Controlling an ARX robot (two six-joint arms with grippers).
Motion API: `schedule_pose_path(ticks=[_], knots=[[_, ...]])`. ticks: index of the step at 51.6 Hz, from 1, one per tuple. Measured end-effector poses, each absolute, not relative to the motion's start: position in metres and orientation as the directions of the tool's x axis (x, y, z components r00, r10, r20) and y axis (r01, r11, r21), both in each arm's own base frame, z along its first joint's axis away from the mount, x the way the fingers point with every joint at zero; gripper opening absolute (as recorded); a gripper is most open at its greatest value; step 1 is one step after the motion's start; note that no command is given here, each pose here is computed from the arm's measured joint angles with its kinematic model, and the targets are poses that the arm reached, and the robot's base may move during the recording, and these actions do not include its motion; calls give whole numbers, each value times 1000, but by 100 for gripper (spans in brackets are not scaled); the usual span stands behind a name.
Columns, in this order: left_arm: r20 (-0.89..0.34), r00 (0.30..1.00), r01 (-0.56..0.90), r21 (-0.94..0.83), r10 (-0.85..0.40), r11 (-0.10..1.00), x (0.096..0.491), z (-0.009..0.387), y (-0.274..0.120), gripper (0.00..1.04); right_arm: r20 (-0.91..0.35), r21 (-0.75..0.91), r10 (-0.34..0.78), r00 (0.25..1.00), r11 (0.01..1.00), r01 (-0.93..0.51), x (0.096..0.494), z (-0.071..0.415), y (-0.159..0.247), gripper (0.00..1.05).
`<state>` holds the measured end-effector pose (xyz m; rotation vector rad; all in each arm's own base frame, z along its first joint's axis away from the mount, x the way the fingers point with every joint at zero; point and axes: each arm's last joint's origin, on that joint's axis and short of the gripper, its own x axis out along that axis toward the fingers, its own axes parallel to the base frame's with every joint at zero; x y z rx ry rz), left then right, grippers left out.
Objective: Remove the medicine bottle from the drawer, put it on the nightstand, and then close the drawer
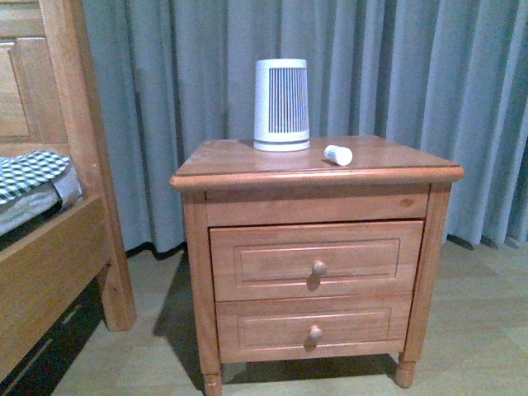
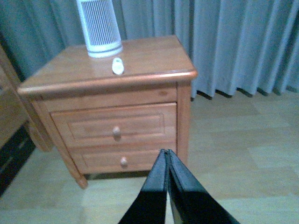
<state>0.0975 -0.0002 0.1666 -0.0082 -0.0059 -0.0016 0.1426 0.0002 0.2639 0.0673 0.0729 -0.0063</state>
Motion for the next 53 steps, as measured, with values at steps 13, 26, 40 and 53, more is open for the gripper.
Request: schedule_pose_path(ticks=[13, 26, 40, 53], knots=[[6, 1000, 2, -8, -2, 1000, 97, 167, 0, 98, 12, 13, 2, 1000, 1000, -2, 97, 201, 0, 3], [5, 1000, 1, -8, -1, 1000, 97, 167, 0, 98, 4, 6, 3, 1000, 1000, -3, 97, 167, 0, 3], [5, 1000, 2, -8, -2, 1000, 97, 166, 0, 98, 4, 6, 2, 1000, 1000, -2, 97, 167, 0, 3], [5, 1000, 2, -8, -2, 1000, 97, 166, 0, 98, 4, 4, 2, 1000, 1000, -2, 97, 167, 0, 49]])
